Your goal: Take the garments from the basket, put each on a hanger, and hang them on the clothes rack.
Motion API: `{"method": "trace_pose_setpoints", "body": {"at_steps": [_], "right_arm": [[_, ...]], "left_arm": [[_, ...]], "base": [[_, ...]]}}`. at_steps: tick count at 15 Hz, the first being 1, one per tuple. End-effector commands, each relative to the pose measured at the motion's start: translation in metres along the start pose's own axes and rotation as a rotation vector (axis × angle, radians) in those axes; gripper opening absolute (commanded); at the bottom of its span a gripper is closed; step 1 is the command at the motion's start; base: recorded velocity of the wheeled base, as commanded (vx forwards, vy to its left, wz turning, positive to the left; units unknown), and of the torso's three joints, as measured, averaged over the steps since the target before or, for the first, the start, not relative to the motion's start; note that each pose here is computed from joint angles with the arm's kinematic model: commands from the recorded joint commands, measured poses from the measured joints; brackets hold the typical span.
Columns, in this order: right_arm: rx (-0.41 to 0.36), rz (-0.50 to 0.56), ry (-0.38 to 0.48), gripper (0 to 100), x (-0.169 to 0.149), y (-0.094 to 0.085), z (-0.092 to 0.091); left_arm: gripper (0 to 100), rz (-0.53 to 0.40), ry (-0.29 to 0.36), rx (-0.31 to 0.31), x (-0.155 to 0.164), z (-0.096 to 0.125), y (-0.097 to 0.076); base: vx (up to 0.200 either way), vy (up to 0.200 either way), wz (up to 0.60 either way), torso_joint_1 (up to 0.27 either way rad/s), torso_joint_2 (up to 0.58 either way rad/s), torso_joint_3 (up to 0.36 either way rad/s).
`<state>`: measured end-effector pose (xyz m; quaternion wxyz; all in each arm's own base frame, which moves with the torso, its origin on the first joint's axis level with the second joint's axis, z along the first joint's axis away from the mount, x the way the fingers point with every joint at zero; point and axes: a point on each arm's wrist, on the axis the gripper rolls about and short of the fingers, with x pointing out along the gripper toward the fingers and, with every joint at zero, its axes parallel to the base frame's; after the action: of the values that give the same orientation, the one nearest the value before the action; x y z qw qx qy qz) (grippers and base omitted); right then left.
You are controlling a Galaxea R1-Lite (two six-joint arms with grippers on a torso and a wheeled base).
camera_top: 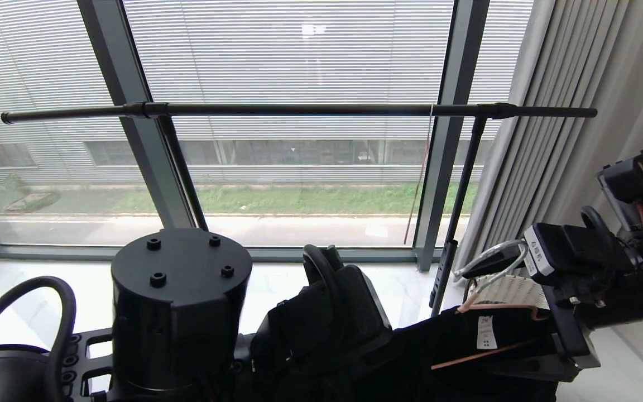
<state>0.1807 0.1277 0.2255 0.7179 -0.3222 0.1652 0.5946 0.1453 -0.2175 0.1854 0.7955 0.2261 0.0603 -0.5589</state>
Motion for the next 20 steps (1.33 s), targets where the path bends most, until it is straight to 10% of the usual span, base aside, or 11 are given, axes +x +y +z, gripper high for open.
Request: {"method": "trace_pose_setpoints", "body": {"at_steps": [1, 10, 11, 19, 20], "right_arm": [[0.004, 0.019, 0.009, 100, 0.0059, -0.0003, -0.0013], [0.008, -0.015, 0.033, 100, 0.0112, -0.0012, -0.0086], [0.007, -0.017, 0.031, 0, 0.0112, -0.0014, -0.0084], [-0.028, -0.070, -0.002, 0, 0.0030, -0.0002, -0.0039], [-0.047, -0.094, -0.026, 0, 0.0014, 0.0008, -0.0034]], "left_arm": [[0, -0.008, -0.002, 0.003, 0.0013, 0.0009, -0.0021], [0, -0.009, -0.005, 0.005, 0.0010, 0.0019, -0.0027], [0, -0.009, -0.005, 0.005, 0.0010, 0.0019, -0.0027], [0, -0.013, -0.007, 0.006, 0.0008, 0.0022, -0.0039], [100, -0.014, -0.005, 0.004, 0.0012, 0.0019, -0.0039]], "base": [[0.000, 0.000, 0.00, 0.000, 0.00, 0.000], [0.000, 0.000, 0.00, 0.000, 0.00, 0.000], [0.000, 0.000, 0.00, 0.000, 0.00, 0.000], [0.000, 0.000, 0.00, 0.000, 0.00, 0.000], [0.000, 0.000, 0.00, 0.000, 0.00, 0.000]]}}
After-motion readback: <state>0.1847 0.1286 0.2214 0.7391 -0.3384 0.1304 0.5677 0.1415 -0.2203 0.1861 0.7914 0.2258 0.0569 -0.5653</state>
